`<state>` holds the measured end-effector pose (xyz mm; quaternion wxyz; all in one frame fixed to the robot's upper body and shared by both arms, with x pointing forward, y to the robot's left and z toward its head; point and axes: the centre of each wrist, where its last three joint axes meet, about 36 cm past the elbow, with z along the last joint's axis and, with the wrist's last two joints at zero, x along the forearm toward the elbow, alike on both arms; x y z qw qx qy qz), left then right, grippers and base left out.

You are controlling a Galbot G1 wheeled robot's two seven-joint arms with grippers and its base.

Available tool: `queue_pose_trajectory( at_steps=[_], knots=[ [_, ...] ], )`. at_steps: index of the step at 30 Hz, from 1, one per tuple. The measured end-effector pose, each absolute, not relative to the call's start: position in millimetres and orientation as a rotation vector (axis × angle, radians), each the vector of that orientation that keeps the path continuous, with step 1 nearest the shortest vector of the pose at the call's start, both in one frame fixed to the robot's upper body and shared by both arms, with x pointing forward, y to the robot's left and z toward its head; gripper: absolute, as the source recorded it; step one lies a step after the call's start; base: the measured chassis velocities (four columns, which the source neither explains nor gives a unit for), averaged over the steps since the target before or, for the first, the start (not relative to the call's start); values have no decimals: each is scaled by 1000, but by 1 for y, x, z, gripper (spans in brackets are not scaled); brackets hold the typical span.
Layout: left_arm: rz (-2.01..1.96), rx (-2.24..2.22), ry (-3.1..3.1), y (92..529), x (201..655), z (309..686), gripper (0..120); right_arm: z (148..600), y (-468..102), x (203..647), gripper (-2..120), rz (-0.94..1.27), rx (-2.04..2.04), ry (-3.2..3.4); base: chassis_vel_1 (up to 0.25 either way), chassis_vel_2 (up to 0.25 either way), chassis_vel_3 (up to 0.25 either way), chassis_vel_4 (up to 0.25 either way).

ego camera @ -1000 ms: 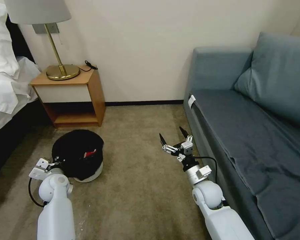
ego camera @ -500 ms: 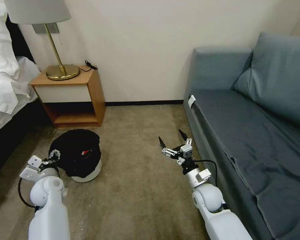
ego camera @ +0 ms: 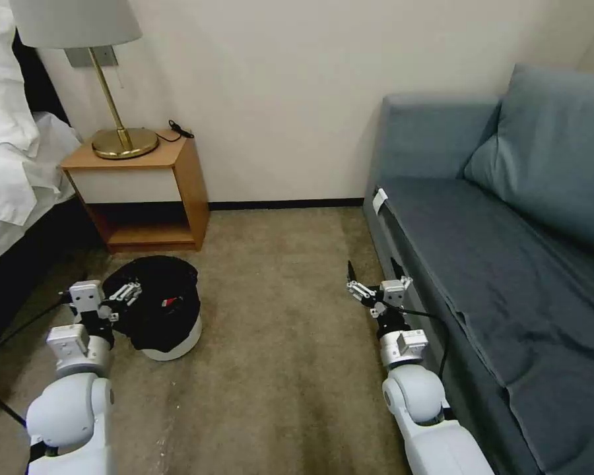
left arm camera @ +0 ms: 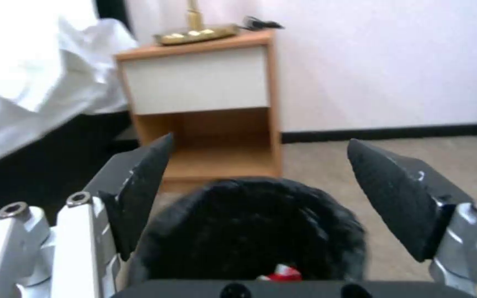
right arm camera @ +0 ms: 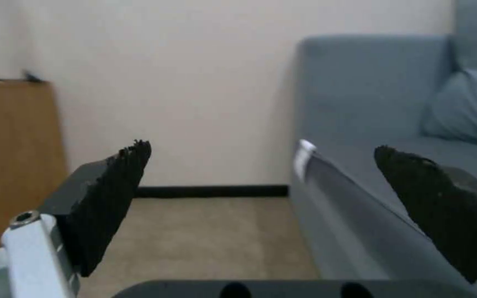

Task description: Pick up the trash bin, then pick up the garbage on the floor and place it into the trash bin.

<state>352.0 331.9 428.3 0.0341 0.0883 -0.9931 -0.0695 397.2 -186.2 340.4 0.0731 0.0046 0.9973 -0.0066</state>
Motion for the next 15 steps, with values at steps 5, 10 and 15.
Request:
queue_pose_trajectory(
  at_steps=[5, 10, 15],
  knots=[
    [-210, 167, -3028, 321, 351, 416, 83, 330, -198, 401, 100, -60, -25, 2977, 0, 0, 0, 0],
    [-186, 142, -2962, 318, 346, 400, 82, 330, -206, 402, 100, -82, -36, 2951, 0, 0, 0, 0],
    [-130, 114, -2909, 317, 347, 387, 82, 331, -208, 403, 100, -89, -40, 2924, 0, 0, 0, 0]
  ],
)
